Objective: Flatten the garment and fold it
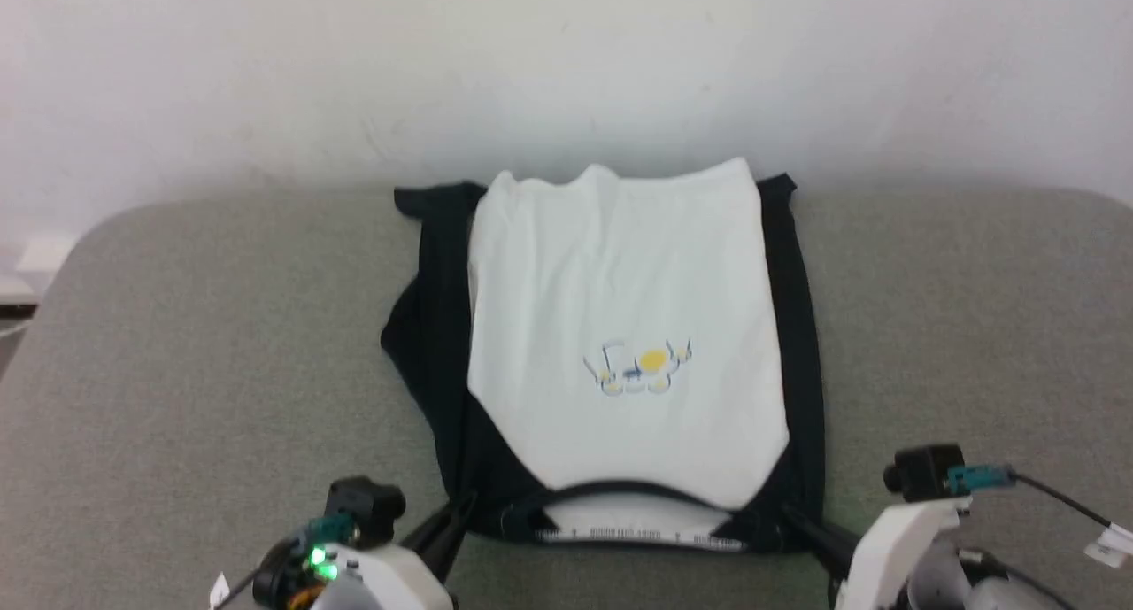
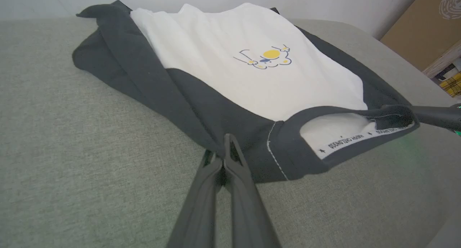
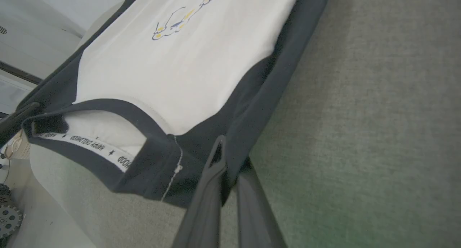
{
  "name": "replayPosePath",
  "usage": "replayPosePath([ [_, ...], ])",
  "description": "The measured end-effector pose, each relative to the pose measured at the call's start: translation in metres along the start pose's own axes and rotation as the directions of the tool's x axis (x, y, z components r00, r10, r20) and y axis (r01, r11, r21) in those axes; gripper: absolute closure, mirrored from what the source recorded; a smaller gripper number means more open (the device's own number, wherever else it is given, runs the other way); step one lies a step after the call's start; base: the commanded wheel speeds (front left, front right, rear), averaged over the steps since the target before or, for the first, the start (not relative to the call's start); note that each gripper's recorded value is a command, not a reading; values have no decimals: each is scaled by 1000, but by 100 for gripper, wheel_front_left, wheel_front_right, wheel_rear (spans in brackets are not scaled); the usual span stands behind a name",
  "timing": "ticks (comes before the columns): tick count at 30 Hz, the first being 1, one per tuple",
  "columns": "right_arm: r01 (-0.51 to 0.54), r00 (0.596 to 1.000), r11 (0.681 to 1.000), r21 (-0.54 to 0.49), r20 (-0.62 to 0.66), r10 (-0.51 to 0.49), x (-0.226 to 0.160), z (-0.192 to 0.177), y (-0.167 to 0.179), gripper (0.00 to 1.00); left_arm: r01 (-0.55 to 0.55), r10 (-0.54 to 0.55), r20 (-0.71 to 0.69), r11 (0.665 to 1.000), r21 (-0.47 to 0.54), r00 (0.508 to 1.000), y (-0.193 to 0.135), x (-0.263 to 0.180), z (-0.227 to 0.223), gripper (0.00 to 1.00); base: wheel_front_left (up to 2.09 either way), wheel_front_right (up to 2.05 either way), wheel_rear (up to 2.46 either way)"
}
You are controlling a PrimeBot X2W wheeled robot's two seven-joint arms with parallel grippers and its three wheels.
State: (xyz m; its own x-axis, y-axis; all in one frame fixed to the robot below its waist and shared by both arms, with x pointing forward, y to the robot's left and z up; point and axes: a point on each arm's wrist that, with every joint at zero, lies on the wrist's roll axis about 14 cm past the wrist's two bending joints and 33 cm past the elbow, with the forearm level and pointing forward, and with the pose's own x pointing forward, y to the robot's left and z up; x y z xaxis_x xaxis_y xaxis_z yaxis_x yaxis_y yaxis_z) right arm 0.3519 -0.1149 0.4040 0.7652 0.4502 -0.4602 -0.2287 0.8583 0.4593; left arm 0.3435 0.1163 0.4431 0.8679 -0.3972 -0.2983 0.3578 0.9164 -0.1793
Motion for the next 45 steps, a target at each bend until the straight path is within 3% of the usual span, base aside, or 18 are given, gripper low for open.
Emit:
replayPosePath([
  [8, -3, 986, 998, 67, -165, 14, -43, -45, 3, 100, -13, 9, -67, 998, -65, 998, -18, -47, -25, 100, 0, 0, 0],
  [14, -2, 953, 994, 113, -300, 36, -74, -77, 6, 100, -16, -7, -187, 993, -120, 982, -29, -77, -58, 100, 0, 0, 0],
  [19, 27, 916, 991, 130, -400, 28, -94, -99, 4, 100, -17, -46, -336, 983, -184, 941, -40, -100, -95, 100, 0, 0, 0],
  [26, 68, 880, 992, 108, -475, -9, -107, -117, 7, 100, -37, -42, -376, 979, -200, 926, -39, -103, -108, 100, 0, 0, 0],
  [27, 71, 883, 993, 97, -469, -17, -106, -115, 7, 100, -41, -38, -374, 978, -203, 927, -39, -102, -108, 41, 0, 0, 0],
  [28, 76, 890, 994, 84, -455, -29, -105, -110, 6, 51, -46, -33, -368, 978, -204, 929, -38, -101, -108, 0, 0, 0, 0],
  [29, 80, 899, 994, 70, -437, -41, -104, -104, 5, 0, -47, -30, -359, 978, -205, 933, -37, -99, -106, 0, 0, 0, 0],
  [34, 78, 948, 996, 39, -312, -62, -96, -62, 3, 0, -71, 26, -253, 982, -172, 967, -18, -81, -74, 0, 0, 0, 0],
  [40, 50, 998, 999, -2, -48, -50, -83, 19, 9, 0, -89, 83, -44, 984, -153, 996, 5, -55, -10, 0, 0, 0, 0],
  [42, 62, 992, 997, -45, 113, -56, -81, 60, 9, 0, -98, 105, 40, 984, -150, 994, 13, -46, 15, 0, 0, 0, 0],
  [45, 118, 933, 984, -133, 353, -65, -80, 116, 8, 0, -98, 120, 150, 985, -144, 981, 23, -30, 50, 0, 0, 0, 0],
])
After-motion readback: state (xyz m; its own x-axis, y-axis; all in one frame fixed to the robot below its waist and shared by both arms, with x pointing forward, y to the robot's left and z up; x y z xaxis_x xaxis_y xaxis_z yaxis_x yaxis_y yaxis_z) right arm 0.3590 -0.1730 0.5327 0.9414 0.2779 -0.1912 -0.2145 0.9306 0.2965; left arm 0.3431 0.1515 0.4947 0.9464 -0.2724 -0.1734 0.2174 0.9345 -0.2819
